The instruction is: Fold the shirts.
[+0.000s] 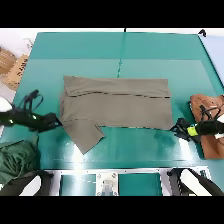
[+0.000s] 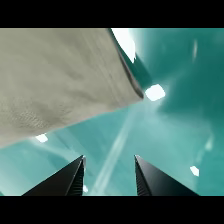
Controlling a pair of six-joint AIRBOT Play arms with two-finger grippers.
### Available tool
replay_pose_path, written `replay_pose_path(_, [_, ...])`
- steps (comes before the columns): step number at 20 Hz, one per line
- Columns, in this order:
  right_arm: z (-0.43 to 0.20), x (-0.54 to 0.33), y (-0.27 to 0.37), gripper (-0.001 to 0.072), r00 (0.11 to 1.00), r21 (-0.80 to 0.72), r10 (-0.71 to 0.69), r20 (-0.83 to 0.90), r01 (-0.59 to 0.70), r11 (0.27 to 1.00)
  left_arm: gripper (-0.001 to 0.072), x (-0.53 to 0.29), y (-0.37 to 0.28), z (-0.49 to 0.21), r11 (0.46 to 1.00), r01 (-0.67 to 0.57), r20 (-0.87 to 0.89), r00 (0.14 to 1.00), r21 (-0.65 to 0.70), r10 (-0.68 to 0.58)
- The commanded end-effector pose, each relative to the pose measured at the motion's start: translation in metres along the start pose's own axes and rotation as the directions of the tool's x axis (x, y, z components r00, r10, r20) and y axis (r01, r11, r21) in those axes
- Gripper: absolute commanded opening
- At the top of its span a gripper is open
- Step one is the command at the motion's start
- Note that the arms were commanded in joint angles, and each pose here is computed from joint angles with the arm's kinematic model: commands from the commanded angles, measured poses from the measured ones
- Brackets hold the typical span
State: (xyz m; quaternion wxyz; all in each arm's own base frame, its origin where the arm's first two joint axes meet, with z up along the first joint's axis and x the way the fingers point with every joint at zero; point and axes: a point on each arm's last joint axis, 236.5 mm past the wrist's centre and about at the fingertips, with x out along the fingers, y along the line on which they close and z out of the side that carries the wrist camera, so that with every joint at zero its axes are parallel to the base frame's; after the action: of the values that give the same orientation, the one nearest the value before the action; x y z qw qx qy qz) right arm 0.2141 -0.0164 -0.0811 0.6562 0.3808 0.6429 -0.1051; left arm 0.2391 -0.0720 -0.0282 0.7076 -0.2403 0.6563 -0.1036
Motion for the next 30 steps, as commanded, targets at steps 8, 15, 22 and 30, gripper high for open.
replay_pose_path(8, [0.015, 0.048, 0.034, 0.0373, 0.970, 0.181, 0.195, 0.147, -0.220, 0.958, 0.0427, 0.086, -0.009, -0.038, 0.987, 0.071, 0.105, 0.993, -0.145, -0.056])
replay_pose_path(15, [0.015, 0.062, 0.043, 0.0309, 0.969, 0.184, 0.211, 0.132, -0.233, 0.955, 0.0408, 0.091, -0.020, -0.035, 0.974, 0.125, 0.109, 0.988, -0.191, -0.106])
replay_pose_path(22, [0.006, 0.061, 0.046, 0.0018, 0.971, 0.128, 0.219, 0.093, -0.230, 0.965, 0.0023, 0.089, -0.030, -0.046, 0.979, 0.149, 0.058, 0.988, -0.136, -0.142])
replay_pose_path(30, [-0.024, 0.040, 0.027, 0.0018, 0.995, -0.042, 0.091, -0.032, -0.093, 0.995, 0.0022, 0.030, -0.045, -0.068, 0.990, 0.053, -0.164, 0.986, 0.130, -0.031])
